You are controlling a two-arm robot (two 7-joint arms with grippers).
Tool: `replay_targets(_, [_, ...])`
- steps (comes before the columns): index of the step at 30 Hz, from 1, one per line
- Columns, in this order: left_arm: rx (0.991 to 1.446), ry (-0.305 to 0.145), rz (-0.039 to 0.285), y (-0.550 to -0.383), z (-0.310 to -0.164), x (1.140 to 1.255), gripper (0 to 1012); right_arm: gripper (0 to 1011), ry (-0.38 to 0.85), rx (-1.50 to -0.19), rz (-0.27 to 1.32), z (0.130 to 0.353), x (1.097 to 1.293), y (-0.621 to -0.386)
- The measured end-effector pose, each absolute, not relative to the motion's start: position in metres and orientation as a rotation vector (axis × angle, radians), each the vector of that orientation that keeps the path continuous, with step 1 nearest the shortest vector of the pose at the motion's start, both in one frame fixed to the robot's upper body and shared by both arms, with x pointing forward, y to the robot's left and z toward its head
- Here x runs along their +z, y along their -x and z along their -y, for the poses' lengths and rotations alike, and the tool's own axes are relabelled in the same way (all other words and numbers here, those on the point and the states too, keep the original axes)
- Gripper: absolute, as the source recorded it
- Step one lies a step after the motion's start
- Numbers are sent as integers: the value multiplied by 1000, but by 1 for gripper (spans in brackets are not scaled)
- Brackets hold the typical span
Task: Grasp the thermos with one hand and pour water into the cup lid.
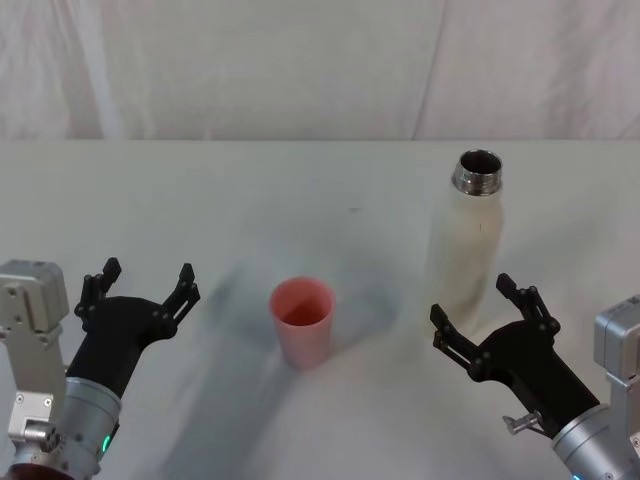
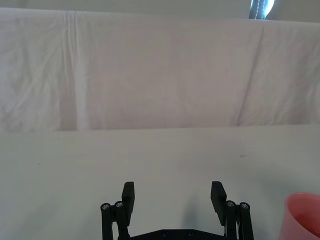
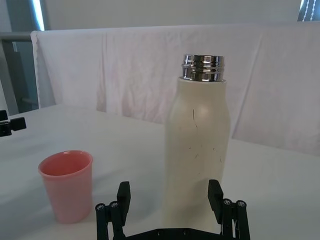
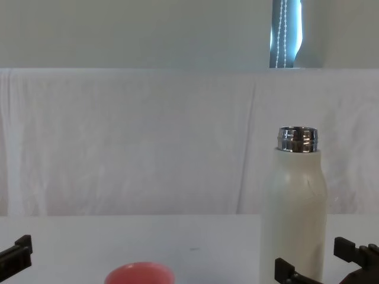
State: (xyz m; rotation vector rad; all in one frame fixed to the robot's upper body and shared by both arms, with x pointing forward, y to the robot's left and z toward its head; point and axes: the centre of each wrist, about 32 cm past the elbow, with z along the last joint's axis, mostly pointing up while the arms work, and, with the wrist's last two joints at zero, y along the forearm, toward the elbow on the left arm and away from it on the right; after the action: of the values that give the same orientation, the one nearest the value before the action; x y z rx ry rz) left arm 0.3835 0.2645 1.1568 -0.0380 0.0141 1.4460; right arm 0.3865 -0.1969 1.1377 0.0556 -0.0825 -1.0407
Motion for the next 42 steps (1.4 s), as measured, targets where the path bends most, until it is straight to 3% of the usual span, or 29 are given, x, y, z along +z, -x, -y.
replay_targets(42, [1446, 38, -14, -384, -265, 1157, 1001, 1000, -57, -1036, 75, 195, 1135, -384])
